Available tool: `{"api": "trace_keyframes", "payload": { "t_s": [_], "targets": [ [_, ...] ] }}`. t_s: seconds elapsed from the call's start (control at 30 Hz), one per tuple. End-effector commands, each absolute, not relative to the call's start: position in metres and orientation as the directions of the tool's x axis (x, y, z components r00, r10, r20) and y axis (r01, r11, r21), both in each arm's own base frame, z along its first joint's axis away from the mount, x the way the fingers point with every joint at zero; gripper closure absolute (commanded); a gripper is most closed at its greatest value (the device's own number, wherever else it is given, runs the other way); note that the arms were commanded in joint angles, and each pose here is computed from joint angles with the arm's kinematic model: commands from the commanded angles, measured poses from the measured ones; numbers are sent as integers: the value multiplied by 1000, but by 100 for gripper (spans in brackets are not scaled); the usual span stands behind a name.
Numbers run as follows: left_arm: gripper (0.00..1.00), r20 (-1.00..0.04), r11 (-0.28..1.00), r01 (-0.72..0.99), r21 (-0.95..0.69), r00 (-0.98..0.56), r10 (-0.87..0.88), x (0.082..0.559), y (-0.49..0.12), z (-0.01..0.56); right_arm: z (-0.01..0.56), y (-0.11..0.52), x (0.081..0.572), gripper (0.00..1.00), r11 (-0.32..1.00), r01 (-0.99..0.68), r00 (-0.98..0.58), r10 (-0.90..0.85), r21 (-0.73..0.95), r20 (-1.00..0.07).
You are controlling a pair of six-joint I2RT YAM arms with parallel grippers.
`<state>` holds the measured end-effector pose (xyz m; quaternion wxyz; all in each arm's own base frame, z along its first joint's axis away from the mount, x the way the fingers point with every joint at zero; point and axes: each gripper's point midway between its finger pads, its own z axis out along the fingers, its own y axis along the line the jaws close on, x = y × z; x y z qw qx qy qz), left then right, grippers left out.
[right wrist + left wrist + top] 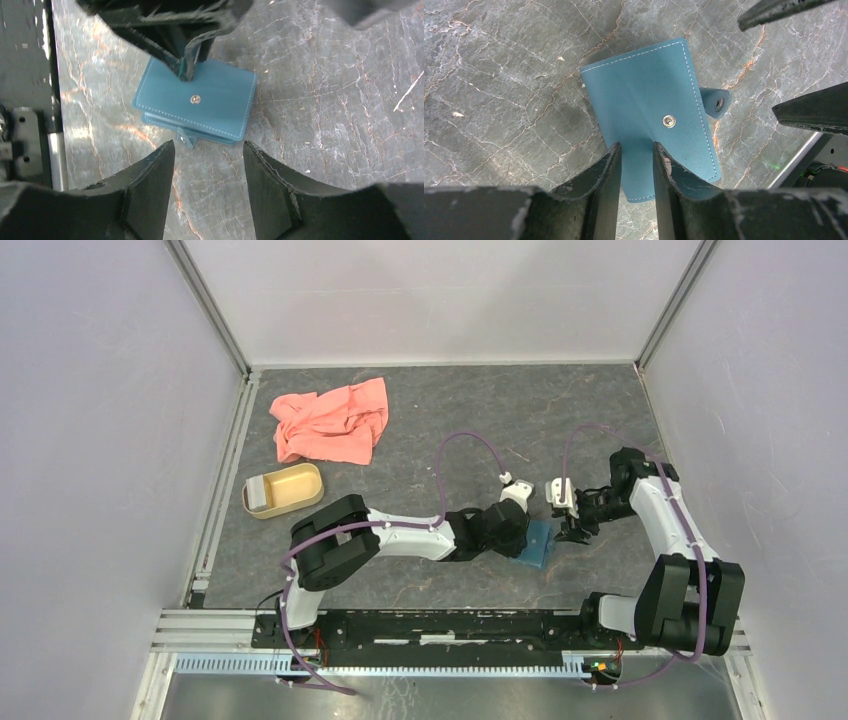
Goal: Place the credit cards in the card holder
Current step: Close the card holder at the center of the board.
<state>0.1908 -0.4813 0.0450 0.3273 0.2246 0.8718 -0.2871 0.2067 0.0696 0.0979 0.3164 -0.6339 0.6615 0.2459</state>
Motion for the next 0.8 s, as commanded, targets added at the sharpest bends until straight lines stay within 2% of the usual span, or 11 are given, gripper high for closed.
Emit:
{"api": "trace_keyframes", "payload": {
  "t_s": [0.0, 0.13, 0.33, 0.5, 0.77],
  "targets": [
    [64, -723, 740, 598, -308, -652, 226, 189, -479, 42, 93, 58, 194, 42, -120, -980, 197, -734, -162, -649],
    [64, -716, 736, 589, -335, -667, 208, 186, -480, 37, 83, 56, 189, 46, -151, -978, 207, -740, -142, -640],
    [64, -706, 702, 592, -396, -685, 179, 178, -487, 37, 62, 66, 168, 56, -156, -987, 138, -696, -39, -705],
    [64, -703, 683, 595, -423, -692, 167, 175, -490, 38, 59, 72, 173, 64, -154, -988, 115, -658, -17, -744],
    [64, -698, 668, 597, -444, -698, 159, 172, -490, 37, 76, 68, 196, 66, -80, -997, 70, -678, -22, -732]
  ]
}}
